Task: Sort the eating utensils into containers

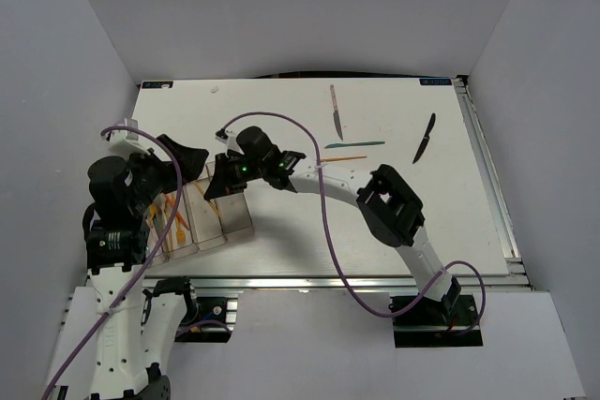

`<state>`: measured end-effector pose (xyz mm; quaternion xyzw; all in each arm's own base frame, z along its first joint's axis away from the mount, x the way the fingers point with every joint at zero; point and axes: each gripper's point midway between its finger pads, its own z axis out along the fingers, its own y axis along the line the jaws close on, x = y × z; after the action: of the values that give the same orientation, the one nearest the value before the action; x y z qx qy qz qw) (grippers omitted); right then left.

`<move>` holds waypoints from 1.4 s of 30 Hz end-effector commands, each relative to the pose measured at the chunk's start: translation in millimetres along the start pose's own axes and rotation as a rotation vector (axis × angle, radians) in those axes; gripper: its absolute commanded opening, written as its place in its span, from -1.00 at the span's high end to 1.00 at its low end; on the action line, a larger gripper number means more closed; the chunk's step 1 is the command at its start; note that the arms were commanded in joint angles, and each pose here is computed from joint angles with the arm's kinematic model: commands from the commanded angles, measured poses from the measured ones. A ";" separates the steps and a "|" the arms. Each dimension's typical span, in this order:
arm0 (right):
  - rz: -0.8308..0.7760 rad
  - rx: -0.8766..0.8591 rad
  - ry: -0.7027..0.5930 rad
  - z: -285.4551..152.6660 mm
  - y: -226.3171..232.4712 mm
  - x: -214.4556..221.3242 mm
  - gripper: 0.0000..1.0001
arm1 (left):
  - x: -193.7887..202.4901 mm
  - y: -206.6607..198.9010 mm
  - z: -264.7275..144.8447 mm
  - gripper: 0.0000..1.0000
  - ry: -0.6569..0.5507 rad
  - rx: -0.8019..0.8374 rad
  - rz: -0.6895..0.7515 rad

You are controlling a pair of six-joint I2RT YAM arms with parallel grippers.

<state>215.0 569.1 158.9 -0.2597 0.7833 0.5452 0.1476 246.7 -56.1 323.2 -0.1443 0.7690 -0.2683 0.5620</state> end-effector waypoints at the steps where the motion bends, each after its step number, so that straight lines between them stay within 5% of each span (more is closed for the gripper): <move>1: -0.026 0.024 -0.087 9.2 -1.2 -19.9 1.00 | -9.8 -9.7 -7.8 -0.96 -0.036 0.023 0.023; 12: 0.037 0.088 -0.112 28.1 -17.0 -4.7 0.91 | -0.2 -7.3 -11.5 -0.96 -0.015 0.018 -0.001; 21: 0.011 0.079 -0.124 35.1 -22.9 3.0 0.13 | -2.2 -8.4 -11.9 -0.96 -0.013 0.013 -0.010; 27: -0.007 0.033 -0.118 32.2 -14.0 -1.0 0.04 | -5.4 -9.8 -10.0 -0.96 -0.011 0.014 -0.008; 30: -0.117 -0.086 -0.130 16.8 19.5 -24.1 0.04 | -6.1 -11.8 -9.3 -0.96 -0.007 0.022 -0.010; 34: -0.526 -0.235 -0.188 -32.3 45.3 -74.3 -0.08 | 5.8 -9.2 -0.6 -0.96 0.020 0.048 -0.045; 36: -0.662 -0.287 -0.160 -57.3 42.9 -77.7 -0.41 | 13.8 -10.7 3.9 -0.96 0.040 0.081 -0.073; 38: -0.774 -0.276 -0.115 -86.7 1.6 -83.4 -0.78 | 20.1 -8.1 11.9 -0.96 0.043 0.102 -0.100; 42: -0.891 -0.214 -0.020 -156.1 -78.7 -84.5 -0.79 | 24.5 -7.5 24.0 -0.96 0.059 0.133 -0.128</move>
<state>316.0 489.0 194.5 -0.4872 0.6070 0.5410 0.3187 254.1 -72.1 293.2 -0.1620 0.7703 -0.3269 0.5231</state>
